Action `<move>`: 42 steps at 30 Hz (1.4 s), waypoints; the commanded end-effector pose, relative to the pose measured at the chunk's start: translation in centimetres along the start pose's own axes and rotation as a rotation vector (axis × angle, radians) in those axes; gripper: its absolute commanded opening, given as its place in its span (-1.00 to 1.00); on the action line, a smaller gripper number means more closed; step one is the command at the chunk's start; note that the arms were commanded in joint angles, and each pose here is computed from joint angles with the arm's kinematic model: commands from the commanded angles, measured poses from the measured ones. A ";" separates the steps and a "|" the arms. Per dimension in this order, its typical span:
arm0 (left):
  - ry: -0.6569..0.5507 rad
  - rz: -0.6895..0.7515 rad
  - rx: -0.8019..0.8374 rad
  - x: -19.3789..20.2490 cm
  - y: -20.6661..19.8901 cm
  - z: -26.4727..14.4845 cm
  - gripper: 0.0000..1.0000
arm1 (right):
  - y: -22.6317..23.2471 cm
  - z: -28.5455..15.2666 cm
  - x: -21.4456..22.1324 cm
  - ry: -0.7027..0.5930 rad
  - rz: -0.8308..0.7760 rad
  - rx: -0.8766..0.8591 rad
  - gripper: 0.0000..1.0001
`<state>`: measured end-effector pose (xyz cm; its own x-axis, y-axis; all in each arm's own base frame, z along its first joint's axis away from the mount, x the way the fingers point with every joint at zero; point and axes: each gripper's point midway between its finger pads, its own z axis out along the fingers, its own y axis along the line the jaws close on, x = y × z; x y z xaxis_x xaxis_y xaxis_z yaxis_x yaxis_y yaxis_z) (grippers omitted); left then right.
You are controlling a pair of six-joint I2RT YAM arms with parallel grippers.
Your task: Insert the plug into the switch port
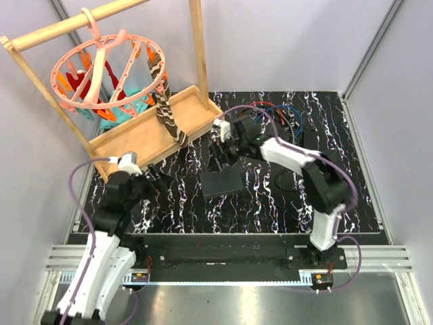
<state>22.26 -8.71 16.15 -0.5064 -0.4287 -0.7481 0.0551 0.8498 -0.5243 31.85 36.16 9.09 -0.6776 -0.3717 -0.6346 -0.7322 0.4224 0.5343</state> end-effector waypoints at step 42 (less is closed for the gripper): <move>0.330 -0.160 0.164 12.7 -6.3 9.9 0.98 | -4.0 0.8 -0.4 -0.108 0.327 0.114 0.79</move>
<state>23.40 -21.80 4.41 -0.7963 -0.3828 -0.4685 0.0322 0.7465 -0.6646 34.84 33.17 4.56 -0.8985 -0.0370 -0.4374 -0.3408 0.6869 0.6418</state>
